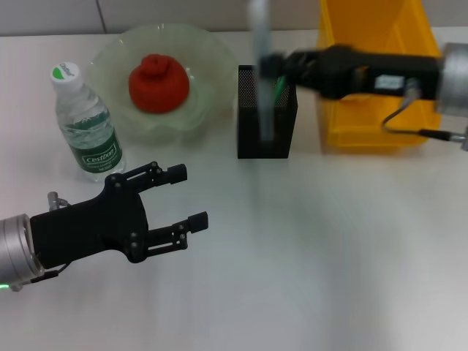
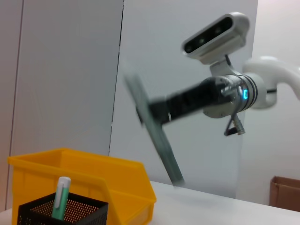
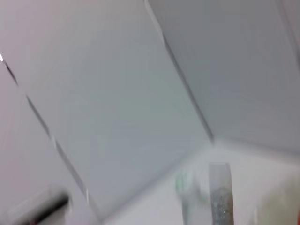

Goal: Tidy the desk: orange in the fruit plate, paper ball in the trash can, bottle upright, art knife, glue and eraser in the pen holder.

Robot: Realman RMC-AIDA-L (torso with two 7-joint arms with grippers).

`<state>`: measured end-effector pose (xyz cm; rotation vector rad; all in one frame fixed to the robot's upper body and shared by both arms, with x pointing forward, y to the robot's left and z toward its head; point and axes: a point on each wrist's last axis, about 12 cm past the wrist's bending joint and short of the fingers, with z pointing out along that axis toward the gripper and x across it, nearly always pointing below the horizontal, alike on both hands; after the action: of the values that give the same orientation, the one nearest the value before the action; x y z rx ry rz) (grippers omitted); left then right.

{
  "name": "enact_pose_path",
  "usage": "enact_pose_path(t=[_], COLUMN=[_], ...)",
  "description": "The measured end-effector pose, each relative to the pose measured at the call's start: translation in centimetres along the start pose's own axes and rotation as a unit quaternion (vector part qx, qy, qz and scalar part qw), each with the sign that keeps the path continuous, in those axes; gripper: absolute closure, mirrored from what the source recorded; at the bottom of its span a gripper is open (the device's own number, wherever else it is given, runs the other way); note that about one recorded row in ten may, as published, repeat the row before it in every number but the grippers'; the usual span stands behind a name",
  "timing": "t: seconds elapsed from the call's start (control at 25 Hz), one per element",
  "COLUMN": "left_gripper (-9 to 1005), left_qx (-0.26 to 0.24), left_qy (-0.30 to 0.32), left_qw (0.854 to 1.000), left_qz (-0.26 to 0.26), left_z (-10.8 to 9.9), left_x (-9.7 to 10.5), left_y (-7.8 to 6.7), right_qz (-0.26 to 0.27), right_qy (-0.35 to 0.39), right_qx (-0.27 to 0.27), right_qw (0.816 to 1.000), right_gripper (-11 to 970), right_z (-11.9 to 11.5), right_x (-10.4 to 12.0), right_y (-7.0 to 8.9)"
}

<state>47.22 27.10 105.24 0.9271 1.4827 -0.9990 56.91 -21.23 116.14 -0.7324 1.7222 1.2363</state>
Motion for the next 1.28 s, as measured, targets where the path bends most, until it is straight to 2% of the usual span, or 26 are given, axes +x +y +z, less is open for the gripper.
enact_pose_path(t=[0.2, 0.4, 0.52, 0.72, 1.28], left_gripper=[212, 212, 211, 211, 212], left_qx=[0.000, 0.002, 0.003, 0.004, 0.005], left_qy=[0.000, 0.000, 0.000, 0.001, 0.001], left_qw=[1.000, 1.000, 1.000, 1.000, 1.000], left_qz=[0.000, 0.000, -0.001, 0.000, 0.000], left_z=[0.0, 0.0, 0.1, 0.1, 0.2], left_x=[0.0, 0.0, 0.0, 0.0, 0.0], left_y=[0.0, -0.1, -0.1, 0.0, 0.0], right_qz=[0.000, -0.037, -0.054, -0.079, -0.103], right_qy=[-0.155, -0.210, -0.204, -0.186, -0.078], right_qx=[0.016, 0.075, 0.110, 0.134, 0.135], right_qw=[0.988, 0.974, 0.971, 0.970, 0.982], right_gripper=[833, 835, 835, 834, 841], right_z=[-3.2, -4.6, -4.1, -3.1, 2.1], right_x=[1.8, 3.7, 4.9, 5.4, 6.0], right_y=[-1.6, -2.9, -3.7, -4.2, -5.1])
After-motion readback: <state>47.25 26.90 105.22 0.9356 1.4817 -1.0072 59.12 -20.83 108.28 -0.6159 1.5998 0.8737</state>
